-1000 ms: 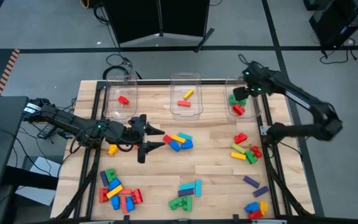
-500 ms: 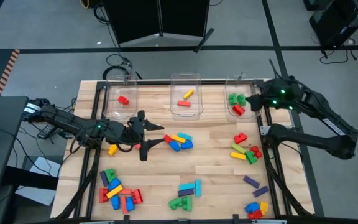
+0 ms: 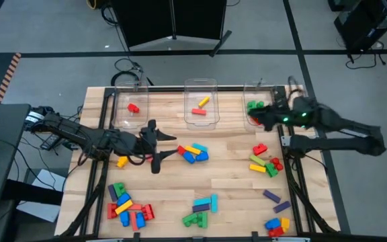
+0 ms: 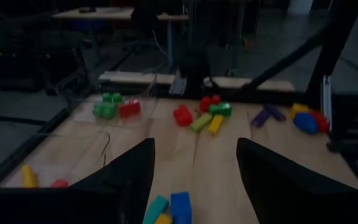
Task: Sort blocks by size
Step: Put the green 2 stud game piece into the right transparent bin
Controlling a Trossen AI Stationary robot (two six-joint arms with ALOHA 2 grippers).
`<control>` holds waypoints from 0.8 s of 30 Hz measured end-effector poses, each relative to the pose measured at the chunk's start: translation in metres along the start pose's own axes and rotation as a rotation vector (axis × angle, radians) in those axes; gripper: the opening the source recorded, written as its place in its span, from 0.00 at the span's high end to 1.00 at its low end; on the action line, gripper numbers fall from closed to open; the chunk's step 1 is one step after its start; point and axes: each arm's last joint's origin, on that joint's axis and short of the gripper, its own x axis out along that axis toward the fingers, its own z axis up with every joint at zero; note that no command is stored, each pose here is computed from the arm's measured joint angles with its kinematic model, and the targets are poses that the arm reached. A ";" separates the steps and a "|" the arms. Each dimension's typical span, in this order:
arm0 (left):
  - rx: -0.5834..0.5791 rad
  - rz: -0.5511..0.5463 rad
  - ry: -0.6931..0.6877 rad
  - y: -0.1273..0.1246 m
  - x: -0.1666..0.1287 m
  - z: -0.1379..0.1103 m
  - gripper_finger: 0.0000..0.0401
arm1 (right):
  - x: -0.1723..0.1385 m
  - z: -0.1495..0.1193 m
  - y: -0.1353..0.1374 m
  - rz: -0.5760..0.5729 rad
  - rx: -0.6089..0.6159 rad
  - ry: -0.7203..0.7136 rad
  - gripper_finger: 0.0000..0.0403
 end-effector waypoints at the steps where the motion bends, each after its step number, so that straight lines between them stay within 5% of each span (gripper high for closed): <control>1: 0.003 0.001 0.012 0.000 0.000 -0.001 0.42 | 0.008 -0.007 -0.002 0.015 -0.007 0.012 0.49; 8: 0.011 0.003 0.031 0.000 0.000 -0.003 0.42 | 0.044 -0.054 -0.003 0.032 -0.009 0.276 0.53; 14: 0.034 0.011 0.097 0.001 -0.001 -0.010 0.42 | 0.056 -0.074 0.025 0.020 -0.079 0.375 0.63; 24: 0.016 0.020 0.190 0.001 -0.003 -0.017 0.42 | 0.056 -0.101 0.059 -0.216 -0.101 0.644 0.79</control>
